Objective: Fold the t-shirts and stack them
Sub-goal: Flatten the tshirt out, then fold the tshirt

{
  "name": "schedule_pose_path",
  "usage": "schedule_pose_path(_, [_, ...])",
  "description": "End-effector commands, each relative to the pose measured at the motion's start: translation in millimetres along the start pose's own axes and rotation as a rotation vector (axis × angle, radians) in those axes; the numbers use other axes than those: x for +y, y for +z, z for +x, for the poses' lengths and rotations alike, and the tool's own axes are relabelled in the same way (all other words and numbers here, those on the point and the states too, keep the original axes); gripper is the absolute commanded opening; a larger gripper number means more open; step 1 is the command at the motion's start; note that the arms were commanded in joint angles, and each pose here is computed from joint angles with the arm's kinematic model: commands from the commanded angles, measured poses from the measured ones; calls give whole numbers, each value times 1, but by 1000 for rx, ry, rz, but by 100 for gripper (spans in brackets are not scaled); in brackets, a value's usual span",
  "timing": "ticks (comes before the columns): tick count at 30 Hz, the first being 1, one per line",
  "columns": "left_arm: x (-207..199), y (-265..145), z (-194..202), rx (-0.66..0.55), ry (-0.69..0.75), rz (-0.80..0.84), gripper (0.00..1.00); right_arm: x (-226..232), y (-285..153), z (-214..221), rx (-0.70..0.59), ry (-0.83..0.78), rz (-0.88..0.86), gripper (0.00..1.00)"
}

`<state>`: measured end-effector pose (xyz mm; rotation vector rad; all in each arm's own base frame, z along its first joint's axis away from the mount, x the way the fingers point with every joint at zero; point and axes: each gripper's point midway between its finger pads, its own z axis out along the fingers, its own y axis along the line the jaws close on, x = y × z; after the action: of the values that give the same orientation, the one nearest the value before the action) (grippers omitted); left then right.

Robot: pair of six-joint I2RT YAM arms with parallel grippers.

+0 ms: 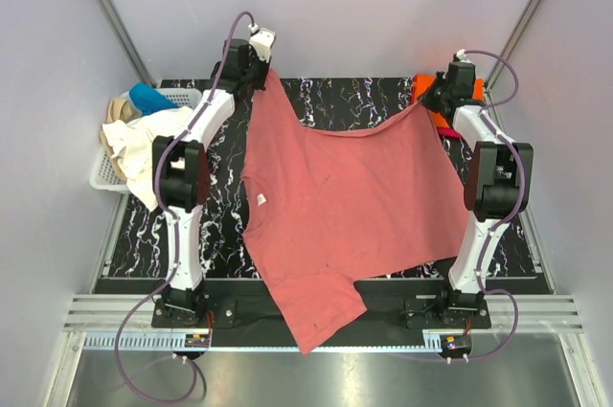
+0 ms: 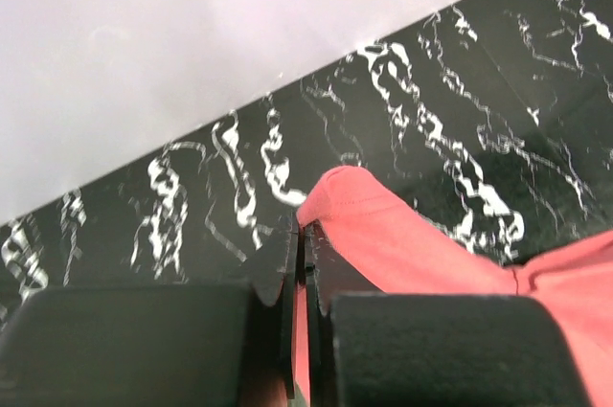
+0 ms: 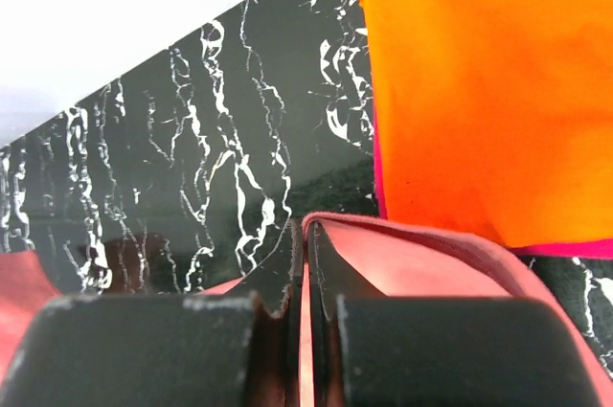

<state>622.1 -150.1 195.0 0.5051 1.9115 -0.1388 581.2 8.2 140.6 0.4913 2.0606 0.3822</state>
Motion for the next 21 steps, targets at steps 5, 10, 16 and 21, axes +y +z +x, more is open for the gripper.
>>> schedule_pose_path(5, [-5, 0, -74, -206, -23, 81, 0, -7, -12, -46, -113, -94, 65, 0])
schedule_pose_path(10, [-5, -50, -60, -146, -62, 22, 0, -36, -20, -52, -112, -81, 131, 0])
schedule_pose_path(16, [-6, -88, -17, -55, -50, -39, 0, -34, -33, -48, -93, -40, 92, 0])
schedule_pose_path(21, [-27, -111, -5, 4, -105, 15, 0, -37, -48, -46, -96, 11, 98, 0])
